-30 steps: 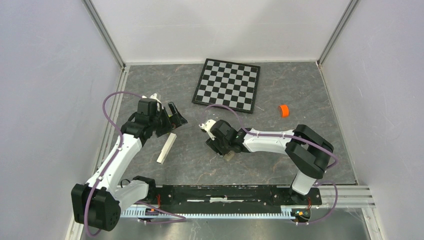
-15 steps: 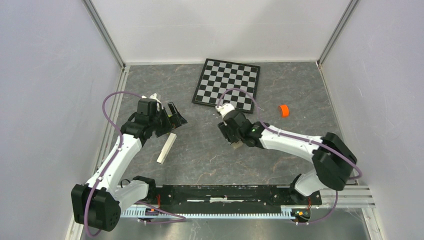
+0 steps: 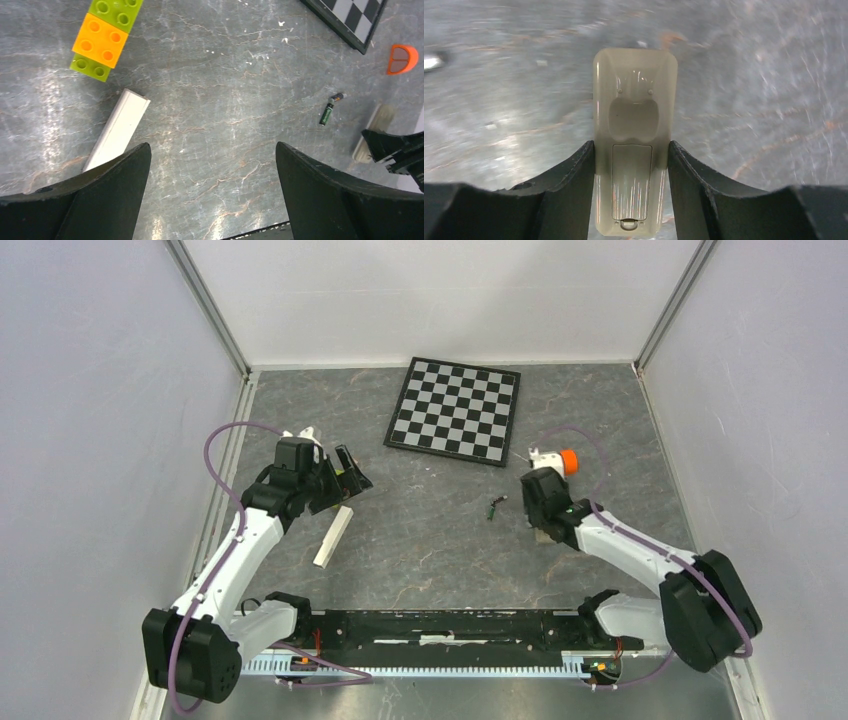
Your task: Load the batteries into the remote control
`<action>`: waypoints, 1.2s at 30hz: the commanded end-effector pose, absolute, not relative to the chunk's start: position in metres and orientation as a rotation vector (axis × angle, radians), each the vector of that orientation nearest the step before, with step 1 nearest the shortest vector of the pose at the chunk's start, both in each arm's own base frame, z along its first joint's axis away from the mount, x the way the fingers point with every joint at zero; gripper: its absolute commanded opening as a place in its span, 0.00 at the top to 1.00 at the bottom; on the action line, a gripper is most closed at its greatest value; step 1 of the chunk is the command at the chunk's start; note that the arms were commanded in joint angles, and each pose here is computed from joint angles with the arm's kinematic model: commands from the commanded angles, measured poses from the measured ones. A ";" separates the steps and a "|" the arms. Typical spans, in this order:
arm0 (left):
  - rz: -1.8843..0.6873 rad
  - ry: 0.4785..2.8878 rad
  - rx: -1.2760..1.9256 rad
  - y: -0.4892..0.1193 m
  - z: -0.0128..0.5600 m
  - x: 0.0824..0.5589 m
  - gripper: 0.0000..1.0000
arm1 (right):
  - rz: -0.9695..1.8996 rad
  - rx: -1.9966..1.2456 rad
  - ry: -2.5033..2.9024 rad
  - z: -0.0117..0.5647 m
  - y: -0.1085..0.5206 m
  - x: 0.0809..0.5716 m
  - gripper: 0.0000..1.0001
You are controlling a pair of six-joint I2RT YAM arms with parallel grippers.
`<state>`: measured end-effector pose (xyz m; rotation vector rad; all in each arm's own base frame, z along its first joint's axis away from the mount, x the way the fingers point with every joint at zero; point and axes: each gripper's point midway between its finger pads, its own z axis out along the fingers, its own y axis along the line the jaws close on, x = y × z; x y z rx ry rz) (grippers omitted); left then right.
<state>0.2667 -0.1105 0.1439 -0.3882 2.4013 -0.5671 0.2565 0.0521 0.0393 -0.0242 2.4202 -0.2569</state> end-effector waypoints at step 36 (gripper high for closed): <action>-0.174 2.552 -0.651 -0.066 0.032 0.232 0.24 | 0.055 0.351 2.231 0.094 0.008 0.291 0.09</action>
